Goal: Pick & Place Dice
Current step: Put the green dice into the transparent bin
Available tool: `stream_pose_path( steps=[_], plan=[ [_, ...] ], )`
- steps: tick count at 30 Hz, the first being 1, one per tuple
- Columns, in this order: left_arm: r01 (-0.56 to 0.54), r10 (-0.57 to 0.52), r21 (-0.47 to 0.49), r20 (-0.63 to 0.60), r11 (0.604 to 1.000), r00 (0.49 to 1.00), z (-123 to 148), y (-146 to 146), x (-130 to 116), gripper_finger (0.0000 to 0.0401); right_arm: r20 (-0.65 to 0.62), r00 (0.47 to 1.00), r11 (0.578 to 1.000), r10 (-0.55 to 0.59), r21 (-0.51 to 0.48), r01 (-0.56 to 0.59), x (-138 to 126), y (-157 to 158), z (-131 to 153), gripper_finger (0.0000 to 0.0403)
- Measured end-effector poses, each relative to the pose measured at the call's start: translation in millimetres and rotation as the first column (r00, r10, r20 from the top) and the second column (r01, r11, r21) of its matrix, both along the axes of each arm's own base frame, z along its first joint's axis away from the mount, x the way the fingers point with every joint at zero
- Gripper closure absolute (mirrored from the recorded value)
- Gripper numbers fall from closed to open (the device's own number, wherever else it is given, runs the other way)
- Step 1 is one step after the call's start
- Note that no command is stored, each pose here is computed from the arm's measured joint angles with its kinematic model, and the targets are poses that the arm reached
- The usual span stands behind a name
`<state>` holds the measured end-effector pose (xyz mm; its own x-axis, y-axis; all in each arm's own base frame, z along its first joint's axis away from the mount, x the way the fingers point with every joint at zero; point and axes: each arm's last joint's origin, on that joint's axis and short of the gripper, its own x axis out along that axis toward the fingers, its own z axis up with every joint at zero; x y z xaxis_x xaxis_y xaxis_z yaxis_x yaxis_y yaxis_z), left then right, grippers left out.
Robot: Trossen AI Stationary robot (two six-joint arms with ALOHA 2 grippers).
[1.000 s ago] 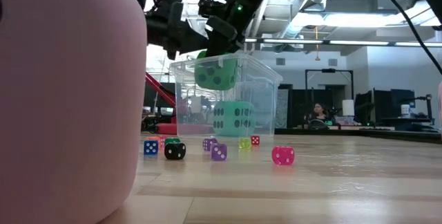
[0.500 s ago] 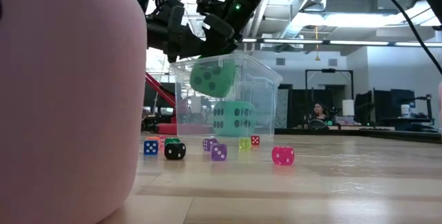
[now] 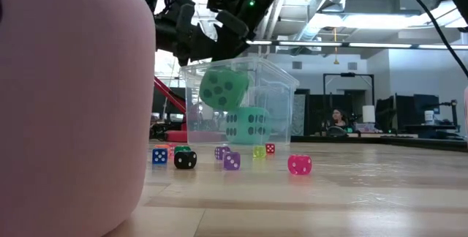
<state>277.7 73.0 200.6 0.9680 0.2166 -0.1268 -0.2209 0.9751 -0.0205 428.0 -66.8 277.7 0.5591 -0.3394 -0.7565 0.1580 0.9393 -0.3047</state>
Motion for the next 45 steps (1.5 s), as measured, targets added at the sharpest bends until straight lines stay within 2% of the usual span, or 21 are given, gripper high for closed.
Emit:
stream_pose_path(
  steps=[7,14,25,31,35,41,45],
  plan=[
    [-0.004,0.004,0.000,-0.001,1.000,1.000,0,0,0,0.0400,0.000,1.000,1.000,0.000,0.000,0.000,0,0,9,0.0003],
    [-0.003,0.003,0.007,0.000,1.000,1.000,4,-1,-3,0.0400,-0.074,0.997,1.000,-0.002,0.010,0.002,-9,0,8,0.0003],
    [-0.001,-0.001,-0.026,-0.074,1.000,0.997,29,-10,-34,0.0400,-0.061,0.998,0.999,-0.030,0.010,0.030,-19,-9,21,0.0003],
    [0.017,-0.018,-0.033,-0.030,0.999,0.999,33,-20,-55,0.0400,-0.042,0.998,0.999,-0.039,0.008,0.040,-17,-13,7,0.0003],
    [0.025,-0.025,-0.028,-0.007,0.999,1.000,33,-25,-66,0.0400,-0.008,0.999,0.999,-0.051,0.008,0.051,-16,-16,11,0.0003],
    [0.032,-0.032,-0.024,0.011,0.999,0.999,32,-28,-74,0.0400,0.011,0.999,0.999,-0.046,0.008,0.046,-13,-15,10,0.0003],
    [0.035,-0.035,-0.026,0.005,0.999,0.999,29,-29,-75,0.0400,-0.019,0.999,0.999,-0.036,0.014,0.036,-5,-14,-6,0.0003]
  ],
)
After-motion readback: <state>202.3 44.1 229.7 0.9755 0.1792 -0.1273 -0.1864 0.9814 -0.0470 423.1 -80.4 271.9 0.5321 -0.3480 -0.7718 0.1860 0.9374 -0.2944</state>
